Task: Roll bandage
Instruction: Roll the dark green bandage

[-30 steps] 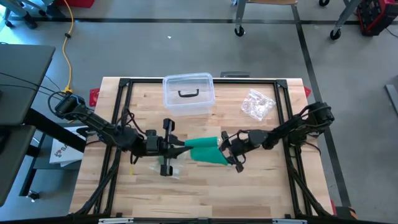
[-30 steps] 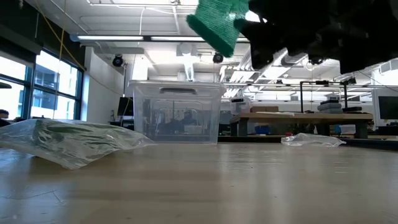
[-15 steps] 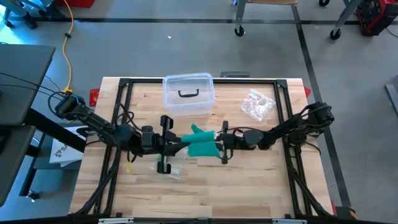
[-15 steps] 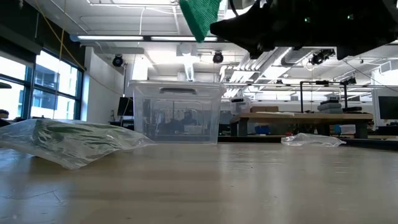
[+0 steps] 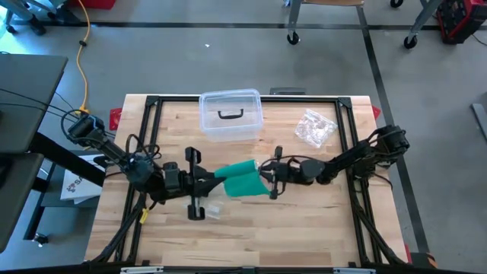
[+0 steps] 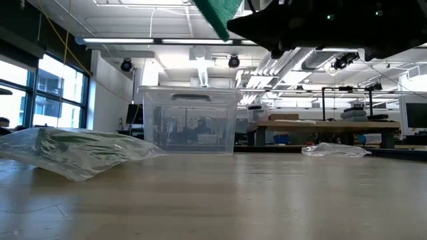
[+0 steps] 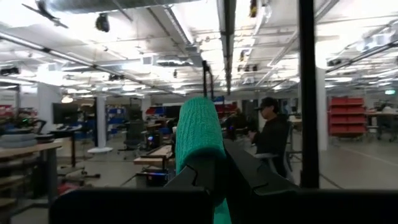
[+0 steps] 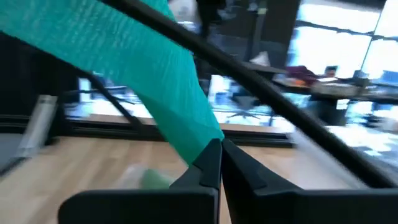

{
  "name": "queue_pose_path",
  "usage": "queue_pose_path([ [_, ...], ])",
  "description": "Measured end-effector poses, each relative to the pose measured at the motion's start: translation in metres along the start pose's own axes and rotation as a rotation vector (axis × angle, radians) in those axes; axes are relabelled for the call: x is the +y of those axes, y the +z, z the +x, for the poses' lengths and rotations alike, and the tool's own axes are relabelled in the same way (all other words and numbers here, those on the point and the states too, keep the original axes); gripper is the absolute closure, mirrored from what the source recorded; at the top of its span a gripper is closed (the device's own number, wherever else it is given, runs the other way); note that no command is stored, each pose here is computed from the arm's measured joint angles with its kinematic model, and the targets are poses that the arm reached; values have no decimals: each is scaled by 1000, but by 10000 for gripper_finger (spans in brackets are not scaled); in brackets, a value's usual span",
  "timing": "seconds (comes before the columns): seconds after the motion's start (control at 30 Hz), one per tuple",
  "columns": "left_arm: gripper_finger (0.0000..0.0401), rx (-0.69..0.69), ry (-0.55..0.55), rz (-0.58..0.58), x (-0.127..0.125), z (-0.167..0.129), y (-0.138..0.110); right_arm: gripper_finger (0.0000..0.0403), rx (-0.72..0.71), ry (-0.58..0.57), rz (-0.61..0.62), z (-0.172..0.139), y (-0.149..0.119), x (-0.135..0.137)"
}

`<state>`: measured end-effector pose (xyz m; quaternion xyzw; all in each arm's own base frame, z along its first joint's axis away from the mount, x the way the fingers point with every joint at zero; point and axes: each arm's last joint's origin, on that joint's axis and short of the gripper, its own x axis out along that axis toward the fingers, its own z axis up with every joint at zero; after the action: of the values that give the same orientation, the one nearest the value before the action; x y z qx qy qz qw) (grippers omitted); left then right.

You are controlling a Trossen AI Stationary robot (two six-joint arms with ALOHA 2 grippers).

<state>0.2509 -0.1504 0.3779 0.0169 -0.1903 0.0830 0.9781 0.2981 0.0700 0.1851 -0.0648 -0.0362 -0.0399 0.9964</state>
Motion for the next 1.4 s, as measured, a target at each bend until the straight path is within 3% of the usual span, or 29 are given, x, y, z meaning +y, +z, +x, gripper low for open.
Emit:
queue_pose_path([
  [0.17,392,27,60,6,2,0,-1,375,57,106,-21,-2,-6,9],
  [0.43,392,46,118,8,5,1,-2,215,124,130,59,-5,-11,16],
  [0.53,392,50,132,2,5,1,-3,184,119,129,95,-6,-10,19],
  [0.6,392,55,148,-2,6,1,-3,180,100,65,125,-7,-7,19],
  [0.93,392,56,160,-26,7,2,-4,205,99,-250,93,-5,-7,4],
  [1.07,392,55,159,-40,7,3,-5,266,96,-313,58,-1,-8,-11],
  [1.23,392,49,157,-83,6,3,-5,386,86,-389,-9,3,-7,-26],
  [1.4,392,54,154,-95,2,0,-4,384,48,-381,-25,4,-3,-31],
])
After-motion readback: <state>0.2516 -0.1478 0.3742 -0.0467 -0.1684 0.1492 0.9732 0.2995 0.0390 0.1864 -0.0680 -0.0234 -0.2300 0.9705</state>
